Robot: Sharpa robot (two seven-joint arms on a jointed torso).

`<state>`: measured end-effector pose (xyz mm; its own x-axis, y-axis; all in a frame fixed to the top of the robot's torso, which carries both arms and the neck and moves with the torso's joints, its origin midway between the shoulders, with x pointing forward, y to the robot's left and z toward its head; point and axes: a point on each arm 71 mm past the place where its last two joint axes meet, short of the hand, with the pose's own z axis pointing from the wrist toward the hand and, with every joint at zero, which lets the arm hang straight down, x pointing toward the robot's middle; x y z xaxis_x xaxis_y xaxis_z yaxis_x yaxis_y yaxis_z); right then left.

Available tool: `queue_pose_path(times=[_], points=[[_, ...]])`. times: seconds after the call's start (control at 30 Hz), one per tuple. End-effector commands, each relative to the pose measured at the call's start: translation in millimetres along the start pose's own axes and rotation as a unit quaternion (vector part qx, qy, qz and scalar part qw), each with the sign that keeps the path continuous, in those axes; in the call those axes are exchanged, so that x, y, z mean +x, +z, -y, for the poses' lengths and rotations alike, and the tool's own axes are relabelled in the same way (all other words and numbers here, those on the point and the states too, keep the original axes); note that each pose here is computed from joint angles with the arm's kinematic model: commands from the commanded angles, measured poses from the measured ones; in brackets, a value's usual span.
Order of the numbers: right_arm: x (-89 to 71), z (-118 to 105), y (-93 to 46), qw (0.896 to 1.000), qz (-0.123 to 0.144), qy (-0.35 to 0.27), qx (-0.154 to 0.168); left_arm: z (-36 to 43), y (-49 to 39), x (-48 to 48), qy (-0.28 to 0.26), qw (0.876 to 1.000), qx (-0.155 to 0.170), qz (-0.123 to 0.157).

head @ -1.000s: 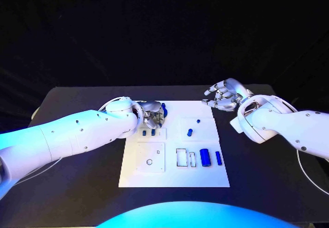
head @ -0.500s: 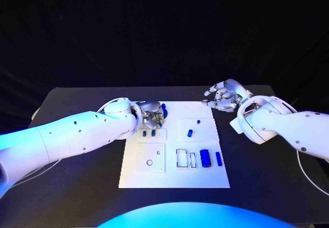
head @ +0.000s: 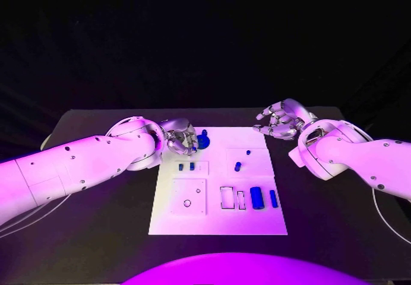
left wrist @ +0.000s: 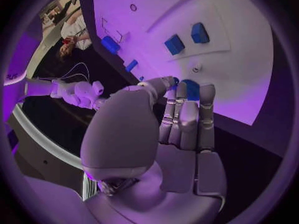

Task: Assemble the parts on the task board

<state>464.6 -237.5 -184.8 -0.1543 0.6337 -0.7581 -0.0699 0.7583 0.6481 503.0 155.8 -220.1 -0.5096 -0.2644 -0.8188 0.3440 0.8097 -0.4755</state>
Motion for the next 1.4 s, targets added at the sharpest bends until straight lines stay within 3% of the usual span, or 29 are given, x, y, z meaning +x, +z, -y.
queue_pose_path(times=[0.03, 0.47, 1.4], points=[[0.3, -1, -0.5, 1.000, -0.002, -0.003, -0.005, 0.1, -1.5, -0.5, -0.008, 1.000, 0.003, -0.010], [0.3, -1, -0.8, 1.000, -0.003, -0.005, -0.004, -11.1, -0.4, -1.7, 0.028, 0.999, -0.013, -0.012], [0.4, -1, -0.2, 1.000, -0.001, -0.006, -0.005, -13.7, 5.8, 6.4, 0.040, 0.998, -0.026, -0.039]])
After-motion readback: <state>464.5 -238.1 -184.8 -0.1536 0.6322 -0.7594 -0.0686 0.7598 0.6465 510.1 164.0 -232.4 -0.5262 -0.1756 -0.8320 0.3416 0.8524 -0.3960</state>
